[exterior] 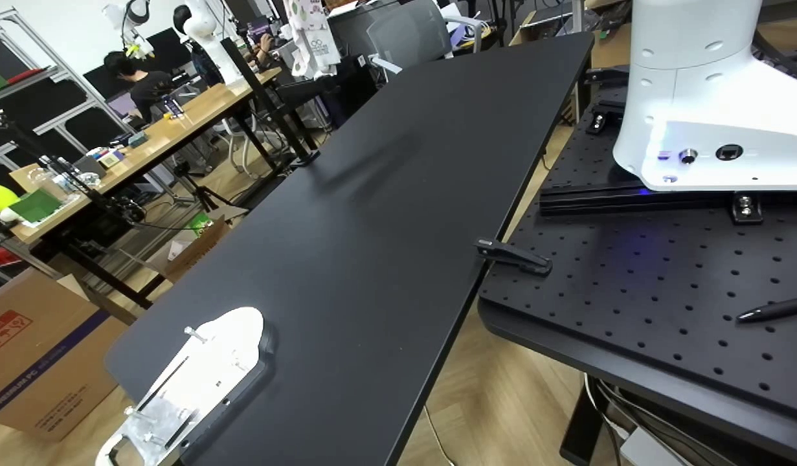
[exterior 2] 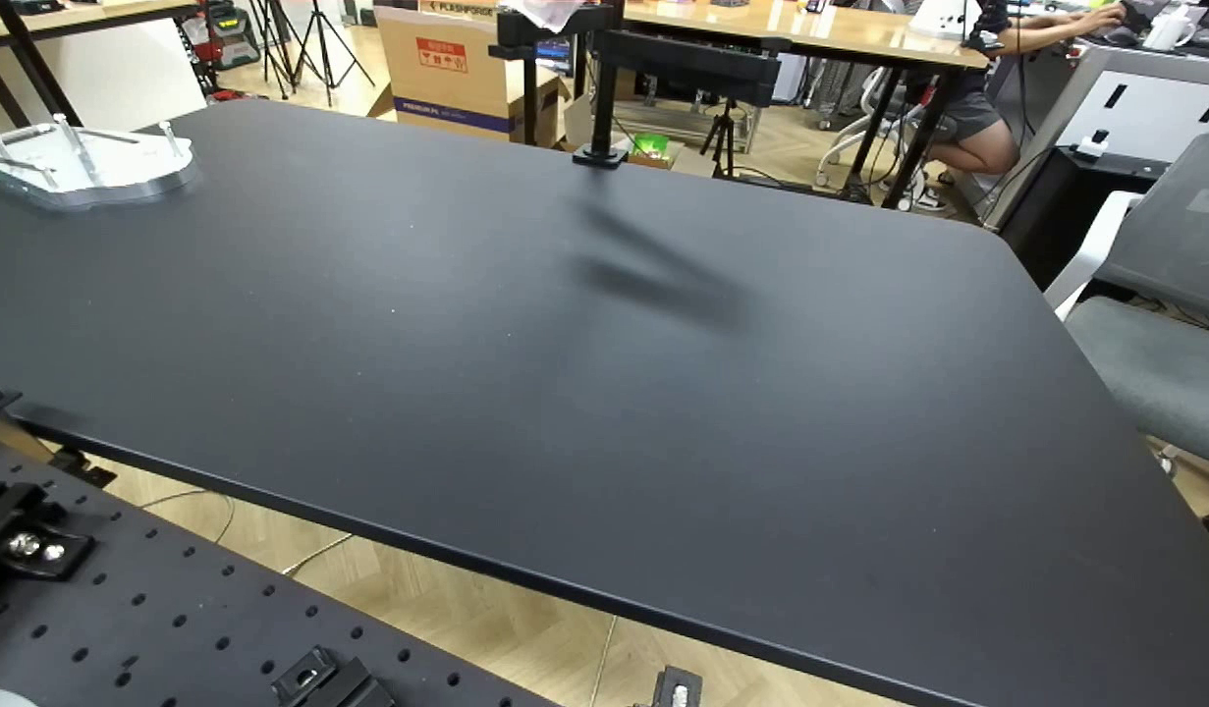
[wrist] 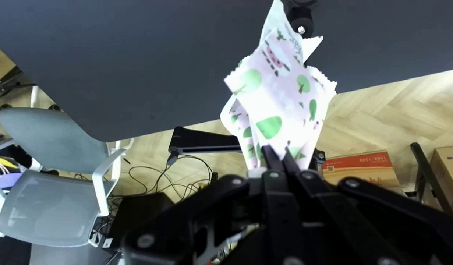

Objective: Put the cloth on the stand

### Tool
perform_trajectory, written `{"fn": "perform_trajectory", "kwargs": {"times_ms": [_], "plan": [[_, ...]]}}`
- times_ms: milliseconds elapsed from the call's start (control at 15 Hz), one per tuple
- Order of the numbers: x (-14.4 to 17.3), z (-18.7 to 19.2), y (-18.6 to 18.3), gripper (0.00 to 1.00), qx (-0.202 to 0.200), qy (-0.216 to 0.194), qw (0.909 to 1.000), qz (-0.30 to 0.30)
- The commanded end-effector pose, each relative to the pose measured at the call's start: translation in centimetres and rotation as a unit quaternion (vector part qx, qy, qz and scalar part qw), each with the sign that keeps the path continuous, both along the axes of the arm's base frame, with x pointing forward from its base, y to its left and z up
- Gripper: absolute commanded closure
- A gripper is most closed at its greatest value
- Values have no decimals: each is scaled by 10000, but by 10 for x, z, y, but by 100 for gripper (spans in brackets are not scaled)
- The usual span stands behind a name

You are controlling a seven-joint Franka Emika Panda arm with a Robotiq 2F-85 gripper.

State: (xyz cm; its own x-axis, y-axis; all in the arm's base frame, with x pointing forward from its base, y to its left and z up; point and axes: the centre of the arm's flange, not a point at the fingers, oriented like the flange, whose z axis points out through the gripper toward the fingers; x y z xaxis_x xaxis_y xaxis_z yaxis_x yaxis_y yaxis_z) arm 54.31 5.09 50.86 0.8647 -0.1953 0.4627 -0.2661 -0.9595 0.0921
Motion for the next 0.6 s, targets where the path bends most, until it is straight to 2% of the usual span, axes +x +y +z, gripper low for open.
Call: {"fn": "perform_trajectory", "kwargs": {"times_ms": [0,333,533], "plan": [[5,-27,0,99,167,194,9995,-185],[12,-67,8,99,378,557,9977,-111],[18,-81,20,99,439,572,9974,68]]}}
